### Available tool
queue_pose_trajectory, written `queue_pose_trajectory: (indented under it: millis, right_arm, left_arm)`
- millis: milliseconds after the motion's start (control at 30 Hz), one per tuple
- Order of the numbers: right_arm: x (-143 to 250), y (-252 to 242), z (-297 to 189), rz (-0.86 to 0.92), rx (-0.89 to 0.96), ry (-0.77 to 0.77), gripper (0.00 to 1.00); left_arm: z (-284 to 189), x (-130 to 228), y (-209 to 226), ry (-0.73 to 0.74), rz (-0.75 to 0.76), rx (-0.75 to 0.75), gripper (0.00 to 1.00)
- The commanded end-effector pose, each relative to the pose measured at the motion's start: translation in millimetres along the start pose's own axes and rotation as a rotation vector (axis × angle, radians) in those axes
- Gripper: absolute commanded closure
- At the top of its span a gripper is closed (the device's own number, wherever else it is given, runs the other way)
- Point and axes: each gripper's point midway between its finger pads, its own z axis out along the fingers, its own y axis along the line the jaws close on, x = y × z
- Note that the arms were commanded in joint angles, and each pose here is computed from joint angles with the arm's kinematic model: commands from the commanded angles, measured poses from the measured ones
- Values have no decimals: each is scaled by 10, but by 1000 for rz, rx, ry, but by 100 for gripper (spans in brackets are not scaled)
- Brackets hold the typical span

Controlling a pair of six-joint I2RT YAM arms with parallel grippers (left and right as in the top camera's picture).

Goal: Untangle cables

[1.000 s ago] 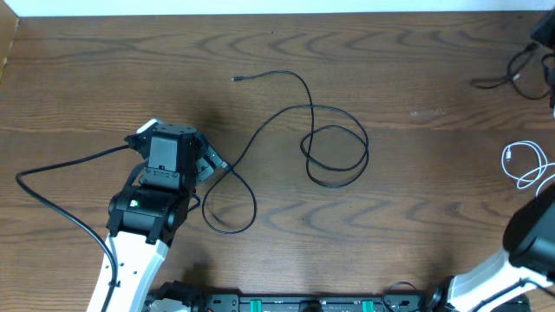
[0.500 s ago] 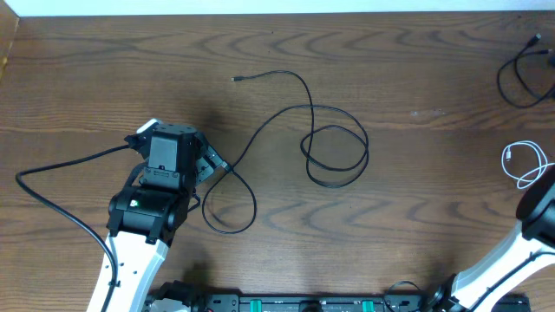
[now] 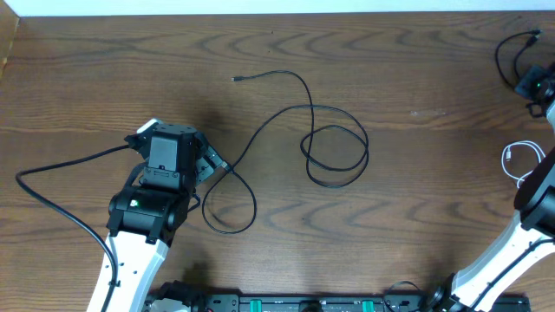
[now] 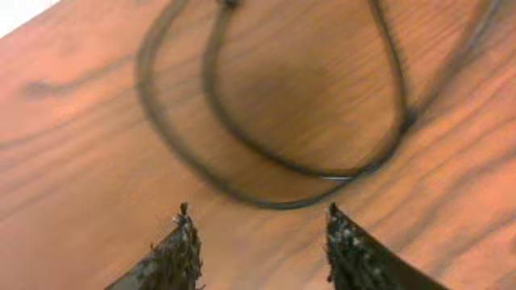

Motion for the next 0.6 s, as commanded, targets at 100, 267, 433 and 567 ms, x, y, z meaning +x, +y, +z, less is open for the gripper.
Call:
queue_pose_trajectory:
  millis: [100, 267, 433, 567]
  right_arm:
    - [-227, 680, -451, -50, -218, -33, 27]
    - [-210, 508, -324, -56, -82, -45, 26]
    - [-31, 339, -47, -39, -52, -5, 96]
    - [-82, 221, 89, -28, -35, -45, 99]
  left_arm:
    - [-16, -41, -3, -9, -10, -4, 6]
    - [-16, -41, -3, -9, -10, -4, 6]
    - [-16, -41, -3, -9, -10, -4, 6]
    - [-16, -41, -3, -9, -10, -4, 6]
